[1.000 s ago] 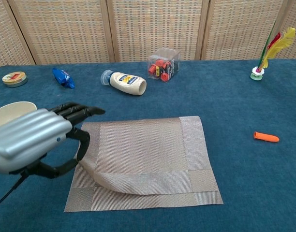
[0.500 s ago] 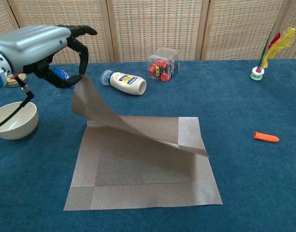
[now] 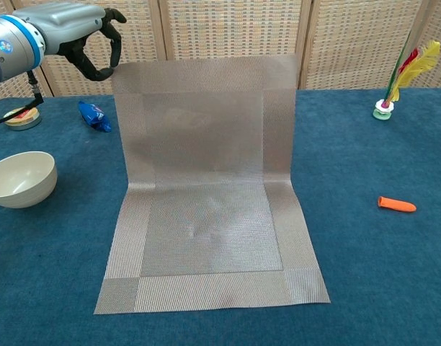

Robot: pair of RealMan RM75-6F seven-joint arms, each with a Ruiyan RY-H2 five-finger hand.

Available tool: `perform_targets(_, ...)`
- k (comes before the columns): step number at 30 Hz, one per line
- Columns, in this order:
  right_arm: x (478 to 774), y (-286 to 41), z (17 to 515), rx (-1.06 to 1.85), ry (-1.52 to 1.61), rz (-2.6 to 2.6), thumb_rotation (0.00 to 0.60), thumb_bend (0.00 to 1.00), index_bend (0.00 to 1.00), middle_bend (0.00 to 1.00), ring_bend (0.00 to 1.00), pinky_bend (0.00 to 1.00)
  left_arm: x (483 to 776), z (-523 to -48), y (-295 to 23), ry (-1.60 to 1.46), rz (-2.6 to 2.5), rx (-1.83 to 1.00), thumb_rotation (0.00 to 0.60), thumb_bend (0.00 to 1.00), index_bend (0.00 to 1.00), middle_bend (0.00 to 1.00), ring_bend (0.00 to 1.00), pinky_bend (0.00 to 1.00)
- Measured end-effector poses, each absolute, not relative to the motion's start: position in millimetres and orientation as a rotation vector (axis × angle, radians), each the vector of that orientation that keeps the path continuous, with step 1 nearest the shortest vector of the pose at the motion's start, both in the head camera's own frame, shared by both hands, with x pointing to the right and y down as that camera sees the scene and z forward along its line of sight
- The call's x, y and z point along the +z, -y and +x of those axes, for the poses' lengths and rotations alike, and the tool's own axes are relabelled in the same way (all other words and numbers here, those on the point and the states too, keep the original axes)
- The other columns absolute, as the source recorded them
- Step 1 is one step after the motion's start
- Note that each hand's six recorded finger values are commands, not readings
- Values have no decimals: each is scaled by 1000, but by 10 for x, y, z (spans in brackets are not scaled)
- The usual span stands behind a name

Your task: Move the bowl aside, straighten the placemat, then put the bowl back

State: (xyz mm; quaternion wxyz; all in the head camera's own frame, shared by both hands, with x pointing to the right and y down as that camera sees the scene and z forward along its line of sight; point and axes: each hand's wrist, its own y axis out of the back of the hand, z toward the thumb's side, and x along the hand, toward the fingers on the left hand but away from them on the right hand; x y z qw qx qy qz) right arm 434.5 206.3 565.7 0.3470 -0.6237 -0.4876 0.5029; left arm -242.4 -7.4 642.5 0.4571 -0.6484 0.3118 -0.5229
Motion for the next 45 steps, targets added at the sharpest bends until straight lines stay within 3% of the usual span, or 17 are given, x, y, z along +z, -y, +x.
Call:
perform_targets(5, 5661, -2046, 4366, 1308, 1270, -1610, 600, 105, 49, 0, 0, 0, 6563, -2524, 234, -789, -1612, -1350, 600, 229, 198, 0, 0, 0)
perform_targets(10, 5711, -2034, 4400, 1333, 1268, -1609, 600, 105, 49, 0, 0, 0, 6684, -2619, 293, -768, -1616, -1400, 600, 186, 65, 0, 0, 0)
perform_targets(18, 5737, -2055, 4369, 1334, 1251, -1622, 600, 105, 49, 0, 0, 0, 6595, -2793, 226, -810, -1608, -1370, 600, 184, 61, 0, 0, 0)
perform_targets(25, 5721, -2085, 4302, 1312, 1232, -1643, 600, 105, 49, 0, 0, 0, 6338, -3023, -68, -885, -1604, -1292, 600, 185, 61, 0, 0, 0)
perform_targets(32, 5736, -2125, 4212, 1298, 1203, -1668, 600, 105, 49, 0, 0, 0, 6074, -3412, -669, -916, -1568, -1267, 600, 185, 61, 0, 0, 0)
perform_targets(45, 5786, -2182, 4119, 1296, 1164, -1684, 600, 104, 50, 0, 0, 0, 5874, -3996, -1860, -1013, -1553, -1315, 600, 183, 61, 0, 0, 0)
